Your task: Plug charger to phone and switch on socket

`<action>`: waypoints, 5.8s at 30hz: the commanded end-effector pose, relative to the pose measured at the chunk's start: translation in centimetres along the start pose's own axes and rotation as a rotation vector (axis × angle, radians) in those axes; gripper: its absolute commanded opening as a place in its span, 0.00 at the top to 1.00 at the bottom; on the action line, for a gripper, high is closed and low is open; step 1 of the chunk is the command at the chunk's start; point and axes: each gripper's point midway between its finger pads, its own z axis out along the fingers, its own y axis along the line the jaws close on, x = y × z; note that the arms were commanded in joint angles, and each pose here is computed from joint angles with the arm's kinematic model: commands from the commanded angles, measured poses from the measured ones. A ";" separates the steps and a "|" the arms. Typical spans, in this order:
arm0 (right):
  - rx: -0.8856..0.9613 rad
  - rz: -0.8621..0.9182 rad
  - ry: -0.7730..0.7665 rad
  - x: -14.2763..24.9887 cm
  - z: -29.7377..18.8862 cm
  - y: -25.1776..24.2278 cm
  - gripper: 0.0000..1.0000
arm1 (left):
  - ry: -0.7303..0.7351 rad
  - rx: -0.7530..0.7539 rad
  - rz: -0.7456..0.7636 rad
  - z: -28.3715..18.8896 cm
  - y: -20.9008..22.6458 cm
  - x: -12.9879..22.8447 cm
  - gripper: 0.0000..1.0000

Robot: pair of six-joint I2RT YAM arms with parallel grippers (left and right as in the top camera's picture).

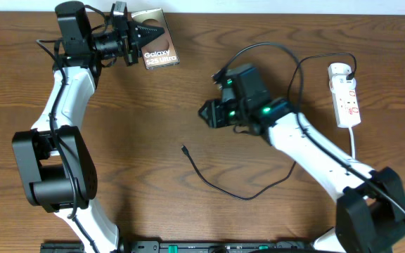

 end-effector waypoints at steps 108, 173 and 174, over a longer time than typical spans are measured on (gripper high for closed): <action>-0.013 -0.081 0.303 3.5 5.2 0.8 0.99 | 0.010 0.007 0.107 -0.6 -0.4 0.0 0.93; -0.524 0.095 0.070 -5.1 -7.8 5.2 0.99 | 0.007 -0.067 0.108 6.6 0.1 2.4 0.93; -0.525 0.093 0.070 -5.0 -7.7 5.2 0.99 | 0.009 -0.067 0.108 6.7 0.1 2.4 0.93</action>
